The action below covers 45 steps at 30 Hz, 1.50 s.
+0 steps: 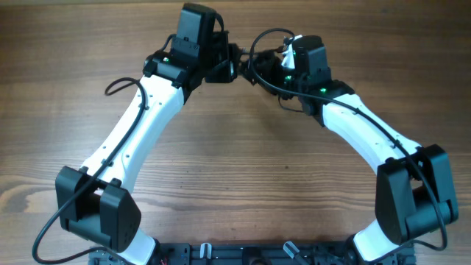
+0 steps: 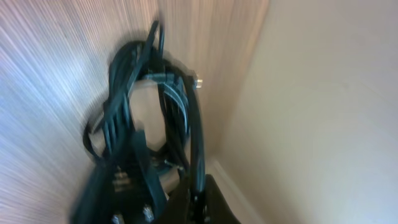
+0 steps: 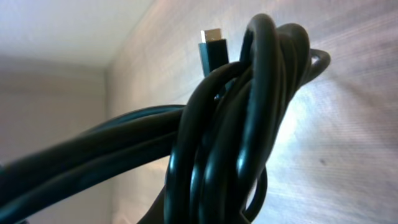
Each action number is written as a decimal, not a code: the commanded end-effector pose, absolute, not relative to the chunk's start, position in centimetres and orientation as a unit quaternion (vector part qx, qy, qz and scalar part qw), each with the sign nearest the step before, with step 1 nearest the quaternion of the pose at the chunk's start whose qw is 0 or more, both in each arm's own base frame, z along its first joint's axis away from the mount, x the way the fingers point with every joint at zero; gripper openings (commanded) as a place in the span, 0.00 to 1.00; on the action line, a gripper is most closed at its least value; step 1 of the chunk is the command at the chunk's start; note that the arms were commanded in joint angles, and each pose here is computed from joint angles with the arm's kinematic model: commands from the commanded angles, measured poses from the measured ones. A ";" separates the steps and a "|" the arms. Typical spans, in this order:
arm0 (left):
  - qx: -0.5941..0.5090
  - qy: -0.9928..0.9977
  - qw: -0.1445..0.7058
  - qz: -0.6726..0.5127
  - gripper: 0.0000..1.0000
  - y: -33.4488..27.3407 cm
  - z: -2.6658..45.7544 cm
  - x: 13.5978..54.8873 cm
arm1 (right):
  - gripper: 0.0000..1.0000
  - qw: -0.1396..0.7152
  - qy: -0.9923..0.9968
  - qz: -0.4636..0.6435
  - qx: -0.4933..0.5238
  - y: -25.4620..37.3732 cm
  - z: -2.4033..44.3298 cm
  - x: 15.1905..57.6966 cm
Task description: Untangle cables
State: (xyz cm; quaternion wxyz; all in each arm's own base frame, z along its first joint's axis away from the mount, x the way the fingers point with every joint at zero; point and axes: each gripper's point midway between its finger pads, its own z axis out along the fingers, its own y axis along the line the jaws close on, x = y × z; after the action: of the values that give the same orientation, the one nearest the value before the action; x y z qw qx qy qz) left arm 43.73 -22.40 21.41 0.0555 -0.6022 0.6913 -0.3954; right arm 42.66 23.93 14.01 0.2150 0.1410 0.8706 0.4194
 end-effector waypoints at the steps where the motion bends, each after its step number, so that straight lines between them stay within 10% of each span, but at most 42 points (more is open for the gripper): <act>1: -0.508 0.775 0.211 -0.311 0.04 -18.9 20.9 45.1 | 0.05 0.178 0.875 0.446 0.063 24.3 14.5 40.7; 11: -0.137 0.926 0.257 -0.242 0.04 -20.7 19.9 43.2 | 0.04 0.124 0.918 0.376 0.015 19.3 16.5 36.7; 18: 0.037 0.923 0.210 -0.321 0.26 -25.0 20.5 39.8 | 0.04 0.107 0.924 0.368 0.003 19.2 17.3 35.9; 26: 0.043 0.929 0.186 -0.318 1.00 -25.1 19.8 38.7 | 0.04 0.086 0.922 0.377 0.013 19.5 16.5 35.9; 45: -0.068 0.948 0.080 -0.302 0.80 -26.6 12.7 36.8 | 0.04 0.097 0.882 0.461 0.016 19.8 19.3 37.2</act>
State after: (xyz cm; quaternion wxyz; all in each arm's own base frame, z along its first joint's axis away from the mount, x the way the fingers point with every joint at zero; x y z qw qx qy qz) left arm 37.19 -26.45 15.59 0.1266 -0.0164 0.9417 -0.3113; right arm 36.77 18.92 17.31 0.0973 0.0255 0.9055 0.4123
